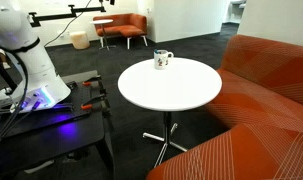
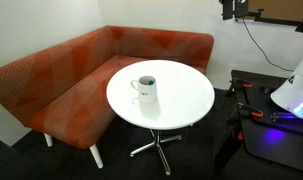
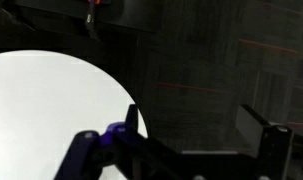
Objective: Remove the marker out of the cup and put it on the table
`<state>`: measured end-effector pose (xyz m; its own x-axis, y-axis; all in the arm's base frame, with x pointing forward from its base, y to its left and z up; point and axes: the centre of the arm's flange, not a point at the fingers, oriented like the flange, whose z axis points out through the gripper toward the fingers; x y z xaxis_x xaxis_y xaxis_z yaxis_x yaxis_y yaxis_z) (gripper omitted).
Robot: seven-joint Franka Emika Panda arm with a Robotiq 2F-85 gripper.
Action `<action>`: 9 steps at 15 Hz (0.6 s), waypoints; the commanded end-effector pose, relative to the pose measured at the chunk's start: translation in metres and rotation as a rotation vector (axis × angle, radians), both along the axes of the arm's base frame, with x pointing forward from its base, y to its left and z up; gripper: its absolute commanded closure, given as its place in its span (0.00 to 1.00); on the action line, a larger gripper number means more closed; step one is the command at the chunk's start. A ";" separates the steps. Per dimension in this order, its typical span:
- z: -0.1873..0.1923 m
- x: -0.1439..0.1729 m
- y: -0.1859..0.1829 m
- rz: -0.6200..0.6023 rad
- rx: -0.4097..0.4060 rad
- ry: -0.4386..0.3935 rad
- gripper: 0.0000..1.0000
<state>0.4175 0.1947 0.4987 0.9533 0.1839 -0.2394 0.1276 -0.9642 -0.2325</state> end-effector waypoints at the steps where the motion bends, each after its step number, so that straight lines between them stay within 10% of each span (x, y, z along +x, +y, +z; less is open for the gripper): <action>1: 0.000 0.000 0.000 0.000 0.000 0.000 0.00; 9: 0.000 0.001 0.002 -0.006 -0.007 -0.017 0.00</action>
<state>0.4175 0.1946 0.4987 0.9534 0.1836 -0.2393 0.1273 -0.9642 -0.2325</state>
